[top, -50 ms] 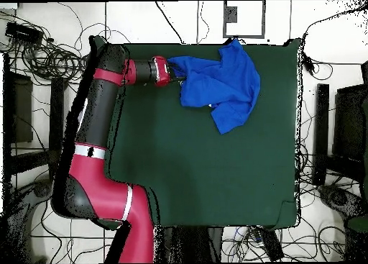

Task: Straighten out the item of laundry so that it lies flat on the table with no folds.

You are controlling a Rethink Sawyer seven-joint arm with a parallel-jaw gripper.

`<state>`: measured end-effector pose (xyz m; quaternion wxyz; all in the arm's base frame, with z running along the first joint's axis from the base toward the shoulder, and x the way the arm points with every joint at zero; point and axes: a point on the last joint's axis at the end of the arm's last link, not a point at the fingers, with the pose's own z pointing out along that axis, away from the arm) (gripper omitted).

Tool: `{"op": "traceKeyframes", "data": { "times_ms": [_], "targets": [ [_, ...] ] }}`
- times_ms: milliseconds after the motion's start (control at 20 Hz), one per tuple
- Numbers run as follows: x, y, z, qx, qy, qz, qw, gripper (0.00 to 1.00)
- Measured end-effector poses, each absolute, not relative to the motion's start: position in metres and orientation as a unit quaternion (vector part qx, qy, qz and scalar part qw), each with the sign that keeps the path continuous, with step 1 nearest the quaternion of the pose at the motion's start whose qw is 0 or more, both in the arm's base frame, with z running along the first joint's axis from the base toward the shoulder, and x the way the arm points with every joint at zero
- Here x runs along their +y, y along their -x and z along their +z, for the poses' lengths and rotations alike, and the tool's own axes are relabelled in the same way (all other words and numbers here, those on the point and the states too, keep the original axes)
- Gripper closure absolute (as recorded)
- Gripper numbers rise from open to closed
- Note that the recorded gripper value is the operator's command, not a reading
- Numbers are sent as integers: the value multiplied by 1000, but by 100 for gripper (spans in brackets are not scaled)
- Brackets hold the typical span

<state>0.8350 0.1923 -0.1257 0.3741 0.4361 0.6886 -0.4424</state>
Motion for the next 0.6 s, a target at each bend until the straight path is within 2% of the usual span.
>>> {"op": "traceKeyframes", "data": {
  "times_ms": [600],
  "targets": [
    [170,-849,-113,682,-420,-444,403,0]
  ]
}}
